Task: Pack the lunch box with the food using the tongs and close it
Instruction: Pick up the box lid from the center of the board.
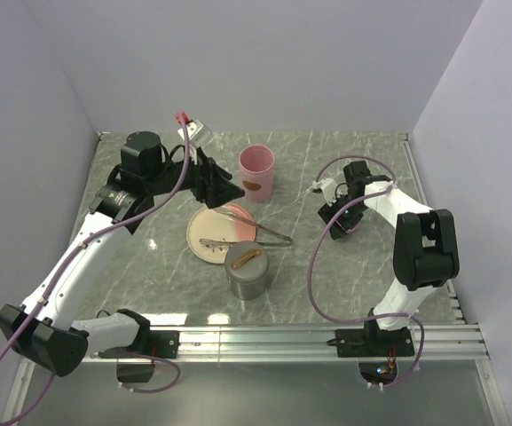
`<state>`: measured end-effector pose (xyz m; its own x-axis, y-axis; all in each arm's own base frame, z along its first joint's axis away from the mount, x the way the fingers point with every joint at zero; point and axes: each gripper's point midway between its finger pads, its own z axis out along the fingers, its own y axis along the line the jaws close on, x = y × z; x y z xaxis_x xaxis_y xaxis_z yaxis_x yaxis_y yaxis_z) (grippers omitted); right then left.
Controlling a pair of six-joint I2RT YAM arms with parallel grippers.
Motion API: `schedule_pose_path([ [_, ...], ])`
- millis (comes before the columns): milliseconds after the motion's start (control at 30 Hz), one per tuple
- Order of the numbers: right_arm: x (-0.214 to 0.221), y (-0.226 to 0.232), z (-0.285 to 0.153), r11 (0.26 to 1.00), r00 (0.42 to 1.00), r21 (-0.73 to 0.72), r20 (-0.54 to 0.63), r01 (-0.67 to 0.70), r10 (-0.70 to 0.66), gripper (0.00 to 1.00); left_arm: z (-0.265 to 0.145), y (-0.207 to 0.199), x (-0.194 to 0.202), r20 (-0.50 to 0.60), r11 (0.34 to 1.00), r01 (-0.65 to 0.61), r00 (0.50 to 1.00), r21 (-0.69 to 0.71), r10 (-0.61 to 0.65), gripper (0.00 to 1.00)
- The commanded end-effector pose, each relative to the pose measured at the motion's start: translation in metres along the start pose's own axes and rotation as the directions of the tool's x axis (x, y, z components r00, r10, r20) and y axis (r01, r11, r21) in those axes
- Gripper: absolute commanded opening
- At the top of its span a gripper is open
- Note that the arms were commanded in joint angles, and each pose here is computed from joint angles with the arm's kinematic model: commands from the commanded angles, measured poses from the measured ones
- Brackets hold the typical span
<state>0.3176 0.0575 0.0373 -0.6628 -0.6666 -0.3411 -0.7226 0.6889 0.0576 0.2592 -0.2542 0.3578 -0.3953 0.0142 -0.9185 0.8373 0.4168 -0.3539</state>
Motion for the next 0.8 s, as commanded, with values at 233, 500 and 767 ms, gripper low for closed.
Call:
schedule_pose_path([
  [233, -0.024, -0.010, -0.001, 1.000, 0.996, 0.009, 0.088, 0.006, -0.006, 0.19, -0.010, 0.005, -0.006, 0.083, 0.993, 0.116, 0.990, 0.008, -0.117, 0.77],
  [500, -0.076, -0.001, -0.044, 0.998, 0.970, -0.057, 0.241, 0.015, -0.001, 0.00, -0.015, 0.007, -0.015, 0.154, 0.990, 0.142, 0.978, -0.013, -0.138, 0.79],
  [767, -0.171, 0.057, -0.186, 0.952, 0.808, -0.270, 0.587, 0.143, 0.045, 0.00, -0.019, -0.010, -0.039, 0.197, 0.979, 0.194, 0.959, 0.063, -0.203, 0.86],
])
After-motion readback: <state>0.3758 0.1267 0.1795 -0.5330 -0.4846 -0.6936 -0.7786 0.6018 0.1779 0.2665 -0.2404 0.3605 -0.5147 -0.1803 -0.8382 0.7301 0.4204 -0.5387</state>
